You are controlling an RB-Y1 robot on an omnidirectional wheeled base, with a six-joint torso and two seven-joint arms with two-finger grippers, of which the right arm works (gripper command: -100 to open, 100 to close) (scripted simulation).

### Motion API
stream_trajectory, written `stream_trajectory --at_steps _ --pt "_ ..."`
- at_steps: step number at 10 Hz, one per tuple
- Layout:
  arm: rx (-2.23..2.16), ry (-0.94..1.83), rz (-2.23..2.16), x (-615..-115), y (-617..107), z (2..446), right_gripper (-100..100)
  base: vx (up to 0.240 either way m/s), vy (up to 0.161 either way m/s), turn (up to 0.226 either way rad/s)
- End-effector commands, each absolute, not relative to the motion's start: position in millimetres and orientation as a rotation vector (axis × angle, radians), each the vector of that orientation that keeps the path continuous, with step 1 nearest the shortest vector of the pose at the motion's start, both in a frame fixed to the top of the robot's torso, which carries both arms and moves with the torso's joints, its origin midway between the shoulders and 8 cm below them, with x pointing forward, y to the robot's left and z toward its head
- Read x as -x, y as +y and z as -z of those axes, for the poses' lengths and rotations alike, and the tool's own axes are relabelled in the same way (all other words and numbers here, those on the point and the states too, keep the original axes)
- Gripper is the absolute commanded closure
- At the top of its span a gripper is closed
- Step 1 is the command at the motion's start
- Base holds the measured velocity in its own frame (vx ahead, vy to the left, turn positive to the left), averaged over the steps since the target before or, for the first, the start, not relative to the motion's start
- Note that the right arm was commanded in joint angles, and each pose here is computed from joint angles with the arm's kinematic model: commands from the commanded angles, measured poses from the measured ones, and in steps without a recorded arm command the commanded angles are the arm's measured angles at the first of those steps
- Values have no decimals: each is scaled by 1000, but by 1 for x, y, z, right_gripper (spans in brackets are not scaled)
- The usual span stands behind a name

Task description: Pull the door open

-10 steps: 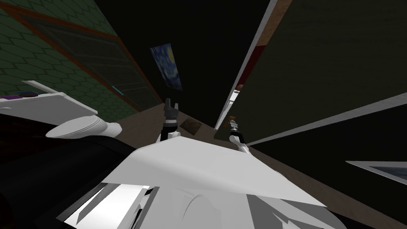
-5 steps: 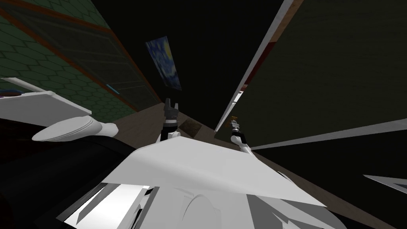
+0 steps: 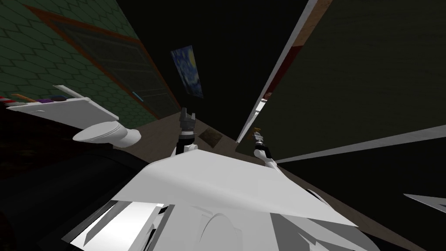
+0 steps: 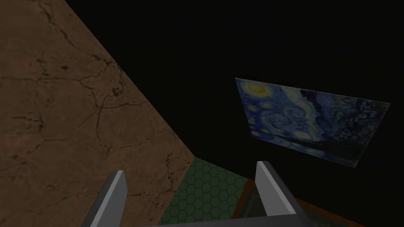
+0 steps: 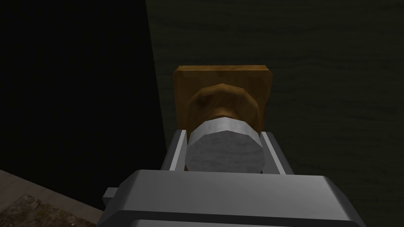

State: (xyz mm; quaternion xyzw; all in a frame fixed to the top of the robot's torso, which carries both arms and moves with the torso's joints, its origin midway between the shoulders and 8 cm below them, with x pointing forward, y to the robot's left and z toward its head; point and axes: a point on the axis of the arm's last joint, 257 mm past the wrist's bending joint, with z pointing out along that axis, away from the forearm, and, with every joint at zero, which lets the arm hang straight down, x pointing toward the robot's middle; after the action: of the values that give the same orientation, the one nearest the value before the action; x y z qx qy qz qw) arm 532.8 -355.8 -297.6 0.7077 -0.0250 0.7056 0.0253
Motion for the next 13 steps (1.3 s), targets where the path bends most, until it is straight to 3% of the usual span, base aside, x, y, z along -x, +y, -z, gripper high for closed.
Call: stream_trajectory --at_steps 1,6,13 --pt "-2194 -69 -2193 -531 -356 297 100 -226 -92 160" --pt "-2213 -29 -2213 -520 -365 296 100 -208 -102 192" --pt "-2247 46 -2244 -508 -356 297 100 -181 -85 115"
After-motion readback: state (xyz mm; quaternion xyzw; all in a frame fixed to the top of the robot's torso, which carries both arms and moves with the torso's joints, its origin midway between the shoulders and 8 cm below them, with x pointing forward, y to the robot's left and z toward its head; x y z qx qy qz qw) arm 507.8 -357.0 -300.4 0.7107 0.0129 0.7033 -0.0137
